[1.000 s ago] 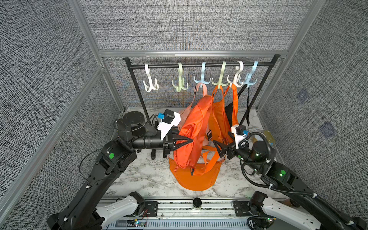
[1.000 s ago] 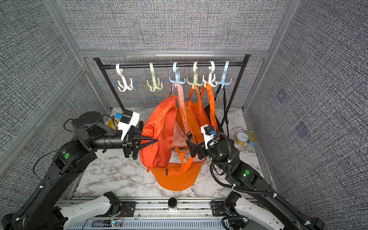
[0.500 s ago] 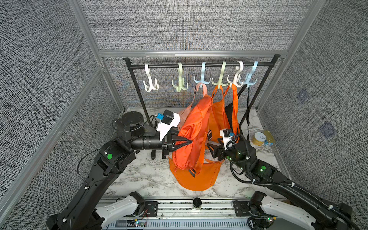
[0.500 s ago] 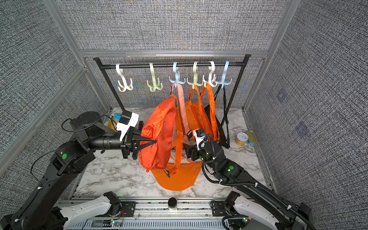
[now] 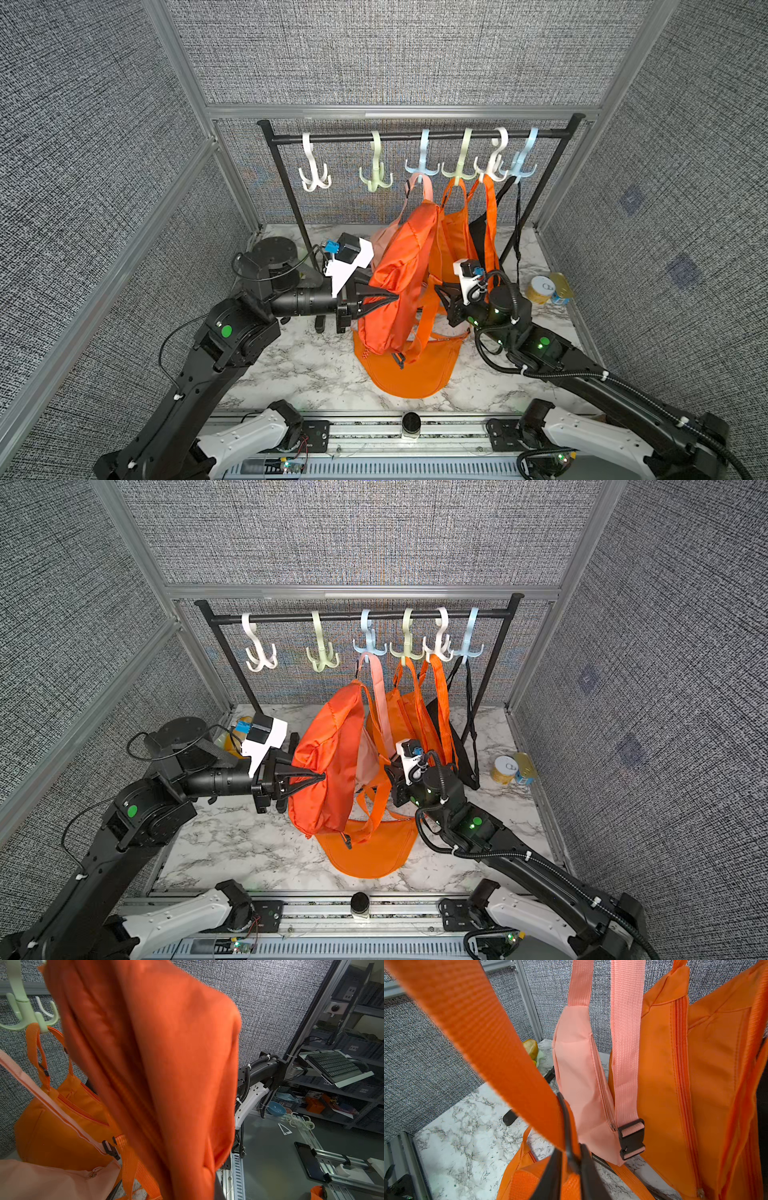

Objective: Hang the bag on a hook
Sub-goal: Pick up the bag from the bag.

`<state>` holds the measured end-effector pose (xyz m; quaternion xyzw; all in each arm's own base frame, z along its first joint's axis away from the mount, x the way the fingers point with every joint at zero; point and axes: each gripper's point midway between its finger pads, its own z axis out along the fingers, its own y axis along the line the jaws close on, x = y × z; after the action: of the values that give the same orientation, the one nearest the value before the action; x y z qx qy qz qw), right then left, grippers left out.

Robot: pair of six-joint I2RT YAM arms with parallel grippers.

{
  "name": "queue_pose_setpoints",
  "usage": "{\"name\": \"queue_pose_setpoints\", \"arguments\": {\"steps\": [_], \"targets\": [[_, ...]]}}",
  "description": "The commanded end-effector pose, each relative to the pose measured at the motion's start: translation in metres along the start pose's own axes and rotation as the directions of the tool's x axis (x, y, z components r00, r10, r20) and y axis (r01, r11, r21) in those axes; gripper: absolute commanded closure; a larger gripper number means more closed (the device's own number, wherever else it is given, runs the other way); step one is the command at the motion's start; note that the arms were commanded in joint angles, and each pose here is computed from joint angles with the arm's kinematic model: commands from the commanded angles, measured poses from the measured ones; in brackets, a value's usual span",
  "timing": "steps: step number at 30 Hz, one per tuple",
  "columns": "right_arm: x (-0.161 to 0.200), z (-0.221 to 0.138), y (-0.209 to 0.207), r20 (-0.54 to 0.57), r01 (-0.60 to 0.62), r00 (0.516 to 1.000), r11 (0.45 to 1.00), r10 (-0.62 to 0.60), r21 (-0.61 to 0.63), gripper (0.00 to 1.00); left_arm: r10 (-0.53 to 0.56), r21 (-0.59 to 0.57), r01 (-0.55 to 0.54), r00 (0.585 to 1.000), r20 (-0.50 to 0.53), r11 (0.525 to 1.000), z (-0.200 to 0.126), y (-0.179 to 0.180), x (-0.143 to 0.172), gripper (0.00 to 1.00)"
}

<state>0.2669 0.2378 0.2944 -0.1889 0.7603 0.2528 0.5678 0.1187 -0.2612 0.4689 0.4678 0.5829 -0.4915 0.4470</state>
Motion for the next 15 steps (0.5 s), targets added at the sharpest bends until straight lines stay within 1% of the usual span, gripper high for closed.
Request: {"name": "queue_pose_setpoints", "arguments": {"steps": [1,10,11,12,14,15], "targets": [[-0.012,0.002,0.005,0.02,0.039,0.999,0.999,-0.038,-0.024,1.0,0.035,0.003,-0.035,0.999,0.039,0.999,-0.003,-0.003,-0.009,1.0],[-0.03,-0.003,0.006,0.06,0.06,0.997,0.998,-0.058,-0.033,1.0,0.035,-0.034,-0.034,0.998,0.044,0.999,-0.008,-0.002,-0.002,1.0],[-0.034,-0.004,0.006,0.065,0.065,0.996,0.997,-0.062,-0.035,1.0,0.039,-0.064,-0.036,0.998,0.047,0.997,-0.009,0.002,-0.001,1.0],[-0.038,-0.004,0.007,0.067,0.071,0.995,0.997,-0.069,-0.037,1.0,0.038,-0.118,-0.032,0.998,0.052,0.993,-0.012,0.01,0.001,1.0],[-0.044,-0.003,0.008,0.068,0.083,0.994,0.996,-0.08,-0.035,1.0,0.03,-0.27,-0.008,0.997,0.076,0.963,-0.02,0.033,0.004,1.0],[-0.062,-0.005,0.012,0.102,0.085,0.992,0.996,-0.081,-0.038,1.0,0.034,-0.343,0.0,0.995,0.091,0.939,-0.026,0.044,0.007,1.0]]}}
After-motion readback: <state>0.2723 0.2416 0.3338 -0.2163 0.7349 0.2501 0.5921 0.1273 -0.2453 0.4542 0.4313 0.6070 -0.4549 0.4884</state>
